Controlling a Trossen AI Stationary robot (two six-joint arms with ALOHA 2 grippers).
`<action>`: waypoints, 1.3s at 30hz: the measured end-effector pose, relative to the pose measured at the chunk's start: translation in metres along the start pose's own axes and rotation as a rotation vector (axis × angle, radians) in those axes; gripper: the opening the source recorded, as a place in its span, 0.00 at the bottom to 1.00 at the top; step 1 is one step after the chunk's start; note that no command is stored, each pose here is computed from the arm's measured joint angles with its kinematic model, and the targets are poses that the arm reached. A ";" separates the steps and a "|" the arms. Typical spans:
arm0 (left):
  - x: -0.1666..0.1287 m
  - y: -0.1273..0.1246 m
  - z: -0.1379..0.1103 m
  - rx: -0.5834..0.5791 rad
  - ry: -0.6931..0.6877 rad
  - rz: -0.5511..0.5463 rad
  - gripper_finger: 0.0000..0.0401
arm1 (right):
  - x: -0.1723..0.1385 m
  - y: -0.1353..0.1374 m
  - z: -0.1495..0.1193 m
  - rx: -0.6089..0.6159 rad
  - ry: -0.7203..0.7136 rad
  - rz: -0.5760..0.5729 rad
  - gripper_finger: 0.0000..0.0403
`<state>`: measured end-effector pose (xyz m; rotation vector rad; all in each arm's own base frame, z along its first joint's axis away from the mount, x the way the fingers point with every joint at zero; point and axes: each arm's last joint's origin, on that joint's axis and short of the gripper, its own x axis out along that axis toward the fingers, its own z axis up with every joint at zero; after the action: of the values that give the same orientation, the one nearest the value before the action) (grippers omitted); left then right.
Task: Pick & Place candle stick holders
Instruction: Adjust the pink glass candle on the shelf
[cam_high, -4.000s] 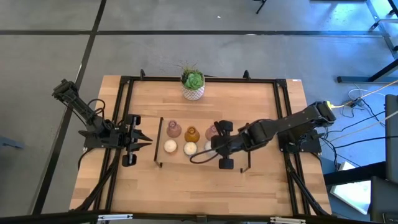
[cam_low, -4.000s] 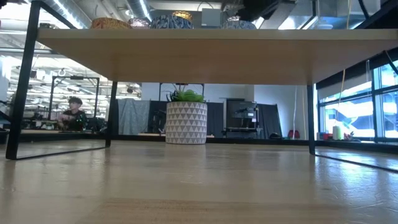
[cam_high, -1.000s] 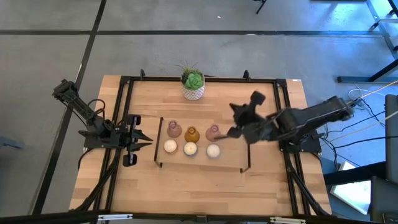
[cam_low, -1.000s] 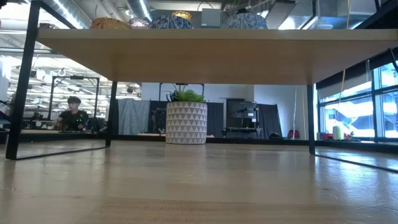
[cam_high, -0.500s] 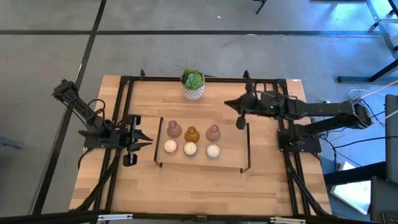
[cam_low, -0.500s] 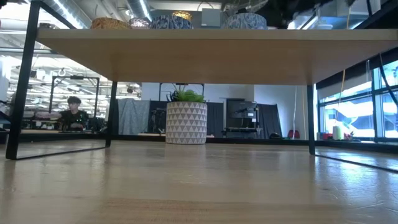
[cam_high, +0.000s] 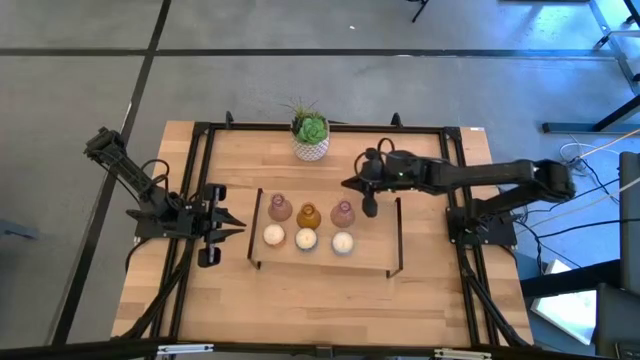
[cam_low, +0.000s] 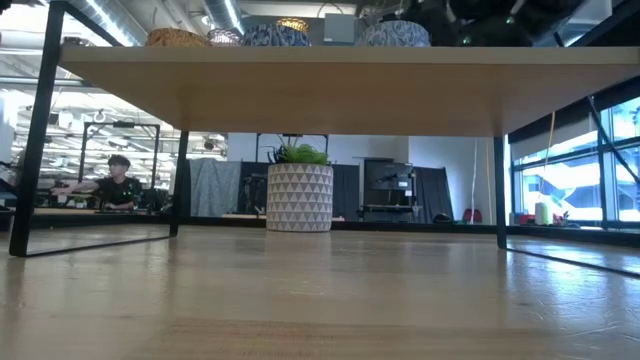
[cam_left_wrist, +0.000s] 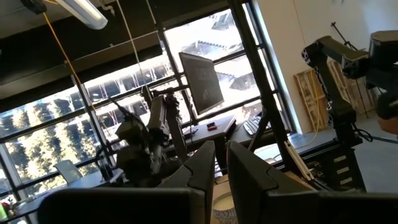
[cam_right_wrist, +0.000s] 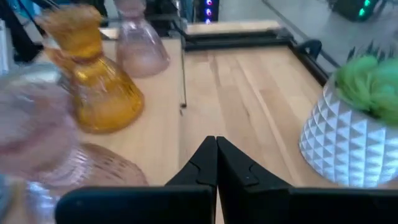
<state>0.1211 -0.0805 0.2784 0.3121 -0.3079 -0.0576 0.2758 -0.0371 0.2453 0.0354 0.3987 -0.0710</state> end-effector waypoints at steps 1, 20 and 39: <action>0.000 0.000 0.000 0.000 0.000 0.000 0.09 | 0.002 0.000 -0.002 0.002 0.007 -0.001 0.00; 0.000 0.000 0.000 0.000 0.000 0.001 0.09 | 0.010 0.007 -0.006 0.025 0.019 0.166 0.00; 0.000 0.000 0.000 0.000 0.000 0.000 0.09 | 0.009 0.009 -0.006 0.050 0.028 0.230 0.00</action>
<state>0.1211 -0.0805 0.2784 0.3120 -0.3078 -0.0573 0.2826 -0.0284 0.2363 0.1318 0.4184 0.1464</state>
